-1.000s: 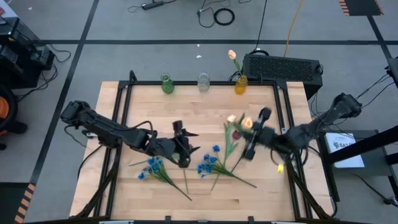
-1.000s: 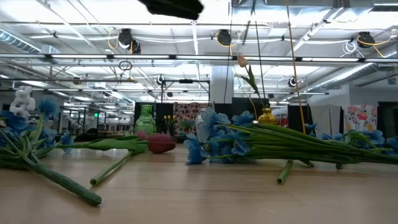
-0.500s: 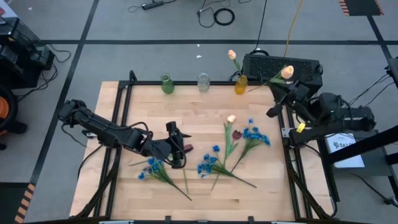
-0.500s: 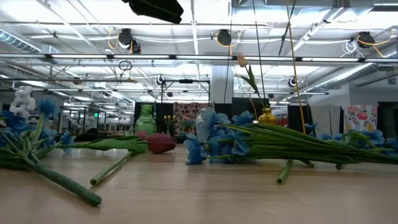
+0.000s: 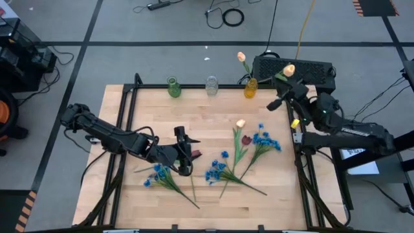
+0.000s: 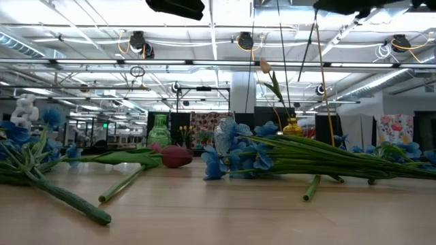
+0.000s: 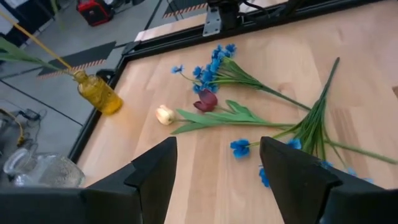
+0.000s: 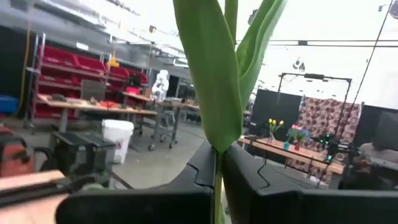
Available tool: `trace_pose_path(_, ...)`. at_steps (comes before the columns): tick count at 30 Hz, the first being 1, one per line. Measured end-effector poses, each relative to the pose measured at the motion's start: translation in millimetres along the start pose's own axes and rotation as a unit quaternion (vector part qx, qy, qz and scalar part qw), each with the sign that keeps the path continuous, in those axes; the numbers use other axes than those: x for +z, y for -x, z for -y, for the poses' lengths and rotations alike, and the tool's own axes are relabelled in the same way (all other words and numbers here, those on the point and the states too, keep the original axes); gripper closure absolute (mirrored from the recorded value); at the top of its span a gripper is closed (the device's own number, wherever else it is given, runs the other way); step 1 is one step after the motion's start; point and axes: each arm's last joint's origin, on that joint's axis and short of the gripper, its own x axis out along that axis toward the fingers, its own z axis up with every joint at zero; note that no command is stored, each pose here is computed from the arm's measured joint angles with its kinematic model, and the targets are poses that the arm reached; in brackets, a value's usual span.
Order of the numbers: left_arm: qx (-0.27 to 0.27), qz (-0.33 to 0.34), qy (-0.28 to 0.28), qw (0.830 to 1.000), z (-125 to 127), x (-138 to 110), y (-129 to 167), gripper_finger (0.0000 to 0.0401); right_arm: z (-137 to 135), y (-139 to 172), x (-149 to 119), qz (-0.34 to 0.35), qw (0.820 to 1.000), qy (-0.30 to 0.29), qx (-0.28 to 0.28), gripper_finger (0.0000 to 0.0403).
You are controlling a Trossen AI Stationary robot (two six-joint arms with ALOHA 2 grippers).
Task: Sort flowers into vase by color
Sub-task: Put the left yellow tulip into the orange vase
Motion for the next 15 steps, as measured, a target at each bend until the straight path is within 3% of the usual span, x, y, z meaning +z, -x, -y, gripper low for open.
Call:
trace_pose_path(8, 0.013, 0.002, -0.006, 1.000, -8, 1, -4, 0.0164, 13, -40, -38, -0.065, 0.997, 0.040, -0.010, 0.0396)
trace_pose_path(15, 0.033, -0.003, 0.003, 0.999, -21, 0, -11, 0.0164, 32, -63, -60, -0.067, 0.998, 0.000, -0.004, 0.0396)
